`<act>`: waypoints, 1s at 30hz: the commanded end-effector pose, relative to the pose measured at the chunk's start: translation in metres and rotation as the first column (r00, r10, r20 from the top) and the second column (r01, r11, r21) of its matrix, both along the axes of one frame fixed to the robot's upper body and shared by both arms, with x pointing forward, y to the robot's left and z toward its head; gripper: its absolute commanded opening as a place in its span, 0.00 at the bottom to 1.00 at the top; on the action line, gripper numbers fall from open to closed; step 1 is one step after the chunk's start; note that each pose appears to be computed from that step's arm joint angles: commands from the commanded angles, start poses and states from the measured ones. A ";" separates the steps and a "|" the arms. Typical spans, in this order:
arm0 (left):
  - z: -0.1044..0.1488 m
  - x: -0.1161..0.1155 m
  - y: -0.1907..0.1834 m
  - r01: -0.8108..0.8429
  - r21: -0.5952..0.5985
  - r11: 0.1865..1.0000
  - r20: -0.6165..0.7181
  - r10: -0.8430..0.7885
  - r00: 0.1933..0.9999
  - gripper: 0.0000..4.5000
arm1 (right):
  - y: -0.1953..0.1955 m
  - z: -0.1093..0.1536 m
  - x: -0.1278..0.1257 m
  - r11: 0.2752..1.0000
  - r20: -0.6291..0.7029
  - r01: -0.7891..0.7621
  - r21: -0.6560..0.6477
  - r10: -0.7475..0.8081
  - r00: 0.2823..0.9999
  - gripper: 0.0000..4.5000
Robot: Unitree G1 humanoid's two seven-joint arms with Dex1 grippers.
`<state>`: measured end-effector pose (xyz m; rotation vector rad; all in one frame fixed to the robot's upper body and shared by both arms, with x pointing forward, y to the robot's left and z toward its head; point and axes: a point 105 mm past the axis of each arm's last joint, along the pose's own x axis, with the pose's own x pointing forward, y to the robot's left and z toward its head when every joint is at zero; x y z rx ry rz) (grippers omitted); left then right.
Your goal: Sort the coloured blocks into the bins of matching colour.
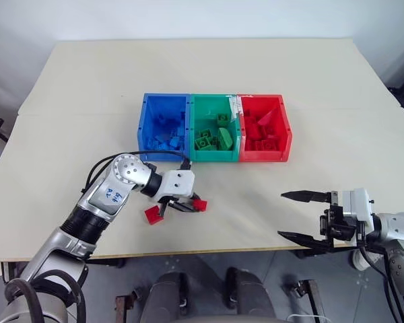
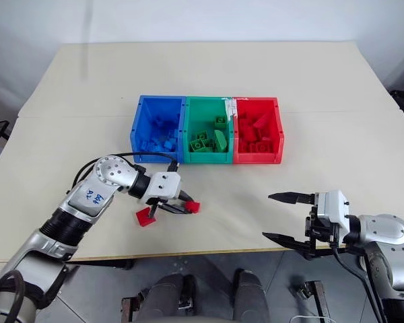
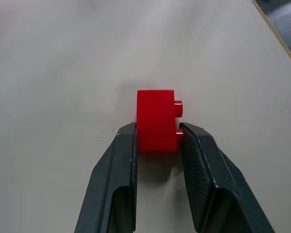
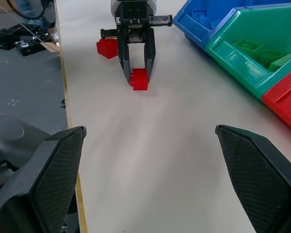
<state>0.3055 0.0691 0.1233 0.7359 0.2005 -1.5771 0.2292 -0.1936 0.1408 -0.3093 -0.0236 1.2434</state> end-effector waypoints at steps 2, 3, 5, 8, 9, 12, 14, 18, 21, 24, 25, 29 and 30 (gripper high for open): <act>0.050 0.008 -0.025 -0.029 -0.256 0.966 -0.004 0.029 1.000 0.21 | -0.005 0.012 0.002 0.999 0.055 0.044 0.014 -0.045 0.997 1.00; 0.059 0.012 -0.032 -0.048 -0.295 0.954 -0.014 0.046 0.999 0.21 | -0.009 0.014 0.003 0.997 0.060 0.069 0.023 -0.071 0.996 1.00; 0.071 0.019 -0.043 -0.075 -0.346 0.935 -0.021 0.072 0.997 0.21 | -0.015 0.018 0.004 0.992 0.065 0.119 0.048 -0.122 0.990 1.00; 0.089 0.038 -0.066 -0.136 -0.403 0.905 0.000 0.149 0.989 0.21 | -0.026 0.026 0.005 0.971 0.076 0.219 0.101 -0.227 0.971 1.00; 0.097 0.045 -0.078 -0.139 -0.423 0.895 0.028 0.167 0.986 0.21 | -0.032 0.031 0.005 0.953 0.086 0.272 0.131 -0.284 0.955 1.00; 0.107 0.063 -0.100 -0.181 -0.433 0.883 0.079 0.237 0.968 0.21 | -0.044 0.040 0.005 0.906 0.104 0.379 0.189 -0.402 0.909 1.00; 0.115 0.078 -0.114 -0.226 -0.450 0.864 0.112 0.306 0.945 0.21 | -0.055 0.044 0.004 0.857 0.117 0.461 0.228 -0.495 0.861 1.00; 0.118 0.098 -0.133 -0.292 -0.448 0.845 0.171 0.402 0.900 0.21 | -0.063 0.048 0.001 0.782 0.112 0.558 0.277 -0.603 0.790 1.00; 0.116 0.107 -0.137 -0.326 -0.445 0.834 0.178 0.439 0.880 0.21 | -0.061 0.049 -0.001 0.767 0.108 0.573 0.288 -0.621 0.776 1.00; 0.116 0.110 -0.139 -0.345 -0.471 0.812 0.125 0.448 0.885 0.28 | -0.053 0.054 -0.002 0.759 0.116 0.572 0.313 -0.628 0.770 1.00; 0.115 0.109 -0.140 -0.345 -0.473 0.811 0.111 0.444 0.889 0.36 | -0.051 0.055 -0.001 0.759 0.117 0.569 0.317 -0.626 0.771 1.00; 0.112 0.106 -0.143 -0.309 -0.466 0.829 0.109 0.401 0.910 0.63 | -0.042 0.057 0.003 0.771 0.120 0.545 0.329 -0.607 0.786 1.00; 0.113 0.105 -0.142 -0.301 -0.467 0.832 0.113 0.393 0.913 0.70 | -0.040 0.058 0.004 0.777 0.123 0.536 0.330 -0.599 0.791 1.00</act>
